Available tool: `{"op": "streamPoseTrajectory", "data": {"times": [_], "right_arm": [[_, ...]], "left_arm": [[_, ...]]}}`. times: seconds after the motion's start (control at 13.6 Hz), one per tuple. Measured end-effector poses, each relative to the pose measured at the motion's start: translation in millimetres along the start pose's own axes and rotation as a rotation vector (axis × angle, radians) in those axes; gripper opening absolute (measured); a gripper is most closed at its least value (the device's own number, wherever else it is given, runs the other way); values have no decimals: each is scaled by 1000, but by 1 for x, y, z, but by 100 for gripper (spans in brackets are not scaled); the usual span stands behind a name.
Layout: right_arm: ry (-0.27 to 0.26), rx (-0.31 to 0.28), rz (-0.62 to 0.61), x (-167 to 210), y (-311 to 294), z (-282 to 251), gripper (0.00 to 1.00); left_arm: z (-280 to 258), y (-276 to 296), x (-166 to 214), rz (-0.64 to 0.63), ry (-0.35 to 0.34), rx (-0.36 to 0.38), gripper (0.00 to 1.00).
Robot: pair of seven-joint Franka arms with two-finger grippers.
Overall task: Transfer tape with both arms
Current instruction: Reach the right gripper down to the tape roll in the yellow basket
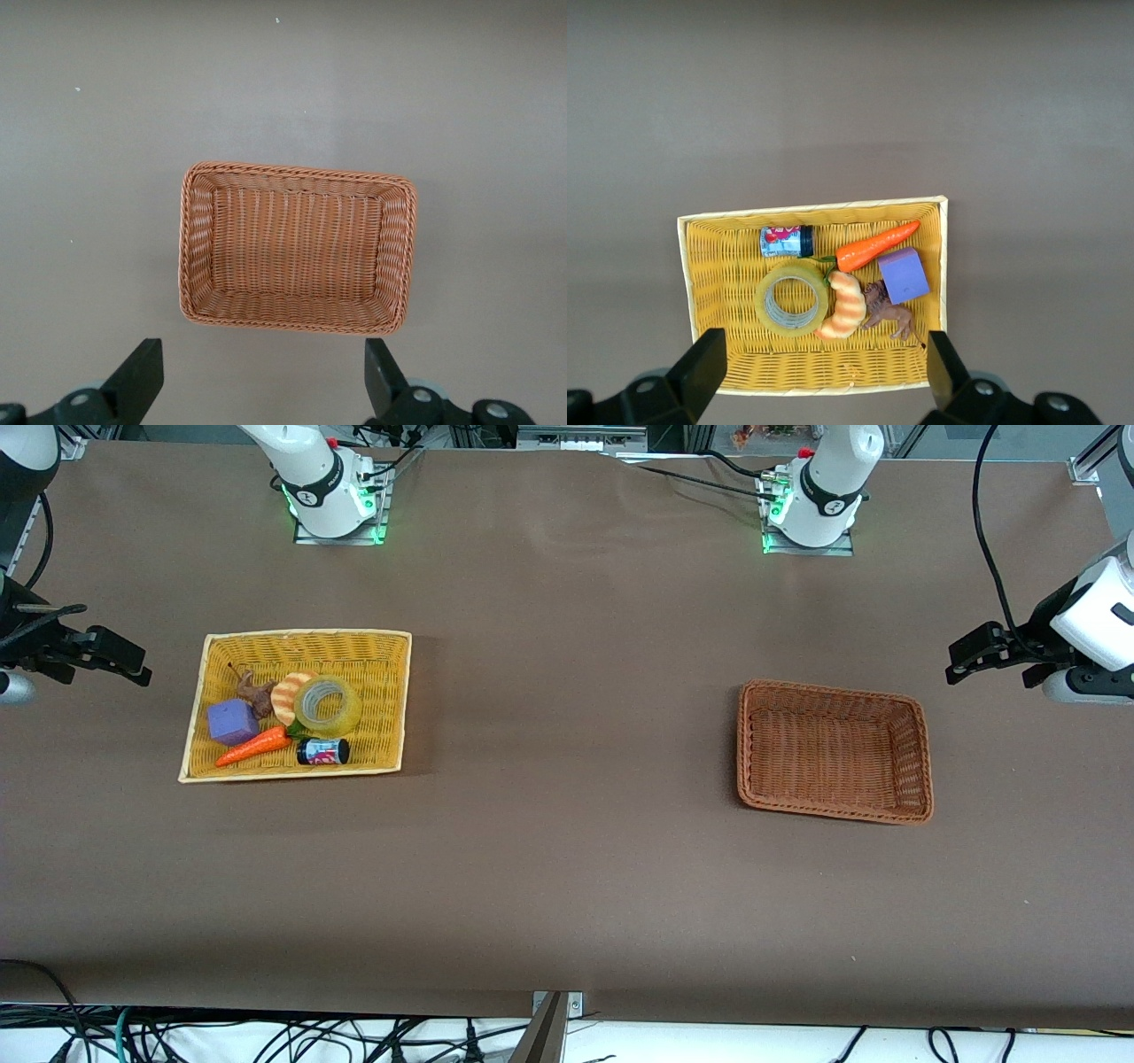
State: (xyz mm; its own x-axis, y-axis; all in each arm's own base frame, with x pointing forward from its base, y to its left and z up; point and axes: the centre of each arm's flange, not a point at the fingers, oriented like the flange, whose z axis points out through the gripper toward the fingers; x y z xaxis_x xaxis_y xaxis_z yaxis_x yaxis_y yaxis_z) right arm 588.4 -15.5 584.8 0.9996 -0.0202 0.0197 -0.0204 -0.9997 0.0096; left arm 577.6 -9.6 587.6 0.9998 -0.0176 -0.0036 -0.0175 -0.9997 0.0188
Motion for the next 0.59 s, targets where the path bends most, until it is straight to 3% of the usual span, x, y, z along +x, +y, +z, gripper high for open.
{"op": "streamPoseTrajectory", "data": {"times": [0.29, 0.59], "right_arm": [[-29, 0, -3, 6, -2, 16, 100], [-172, -1, -11, 19, -7, 96, 100]], "left_arm": [[0, 0, 0, 0, 0, 0, 100], [0, 0, 0, 0, 0, 0, 100]]}}
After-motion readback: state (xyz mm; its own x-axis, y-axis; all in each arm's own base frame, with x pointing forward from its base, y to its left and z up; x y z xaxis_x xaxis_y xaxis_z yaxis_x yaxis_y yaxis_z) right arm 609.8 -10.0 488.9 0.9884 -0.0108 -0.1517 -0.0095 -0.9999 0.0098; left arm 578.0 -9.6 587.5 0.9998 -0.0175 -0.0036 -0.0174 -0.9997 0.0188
